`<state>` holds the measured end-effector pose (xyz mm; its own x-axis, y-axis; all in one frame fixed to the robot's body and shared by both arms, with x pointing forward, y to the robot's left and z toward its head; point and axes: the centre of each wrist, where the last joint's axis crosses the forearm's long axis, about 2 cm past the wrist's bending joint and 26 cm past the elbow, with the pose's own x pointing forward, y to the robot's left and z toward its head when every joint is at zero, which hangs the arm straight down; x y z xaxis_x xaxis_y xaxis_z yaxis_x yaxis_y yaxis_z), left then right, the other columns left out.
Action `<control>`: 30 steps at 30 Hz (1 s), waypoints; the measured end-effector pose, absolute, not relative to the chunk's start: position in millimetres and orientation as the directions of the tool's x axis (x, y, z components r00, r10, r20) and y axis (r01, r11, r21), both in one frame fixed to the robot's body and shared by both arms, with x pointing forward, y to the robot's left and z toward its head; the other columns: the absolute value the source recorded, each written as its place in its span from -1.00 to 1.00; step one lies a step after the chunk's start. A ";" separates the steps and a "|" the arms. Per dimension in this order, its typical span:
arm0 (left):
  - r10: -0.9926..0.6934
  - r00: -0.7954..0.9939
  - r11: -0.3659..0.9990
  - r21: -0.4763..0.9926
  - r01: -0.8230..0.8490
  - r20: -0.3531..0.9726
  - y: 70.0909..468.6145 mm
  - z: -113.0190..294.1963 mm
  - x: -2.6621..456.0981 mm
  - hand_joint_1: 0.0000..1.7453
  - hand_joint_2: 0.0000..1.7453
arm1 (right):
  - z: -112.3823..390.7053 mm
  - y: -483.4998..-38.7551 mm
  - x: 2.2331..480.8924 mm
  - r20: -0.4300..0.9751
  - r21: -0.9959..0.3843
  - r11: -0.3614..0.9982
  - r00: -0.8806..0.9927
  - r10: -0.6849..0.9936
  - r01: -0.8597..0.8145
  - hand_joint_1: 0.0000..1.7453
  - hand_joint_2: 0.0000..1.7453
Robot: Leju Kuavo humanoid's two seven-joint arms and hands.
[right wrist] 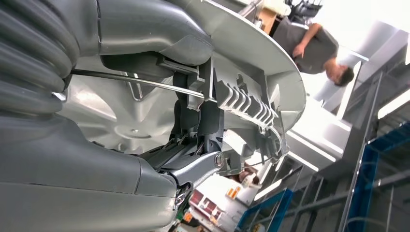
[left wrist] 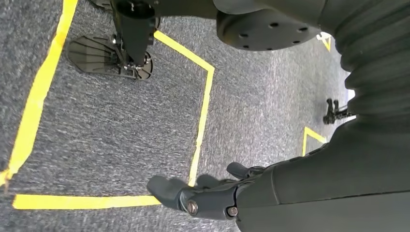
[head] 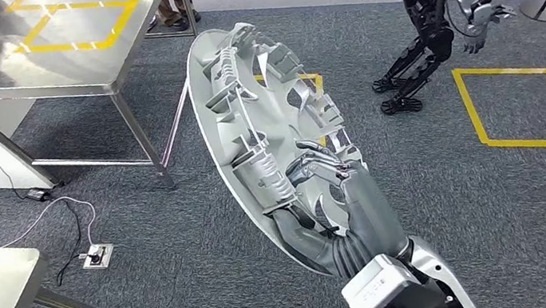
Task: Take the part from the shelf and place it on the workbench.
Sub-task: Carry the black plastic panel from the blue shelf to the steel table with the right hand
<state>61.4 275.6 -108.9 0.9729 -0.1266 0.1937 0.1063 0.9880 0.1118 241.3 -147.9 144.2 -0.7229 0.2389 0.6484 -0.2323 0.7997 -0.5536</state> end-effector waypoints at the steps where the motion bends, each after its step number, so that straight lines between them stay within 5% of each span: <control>1: -0.125 0.973 0.988 0.113 0.104 0.192 275.7 -109.0 60.5 -1.00 1.00 | 144.4 -147.6 241.3 0.647 -0.554 0.799 -0.724 0.238 -0.233 1.00 1.00; 30: -0.122 0.973 0.988 0.119 0.100 0.195 276.4 -108.8 62.2 -1.00 1.00 | 141.9 -147.0 240.9 0.650 -0.556 0.795 -0.723 0.234 -0.243 1.00 1.00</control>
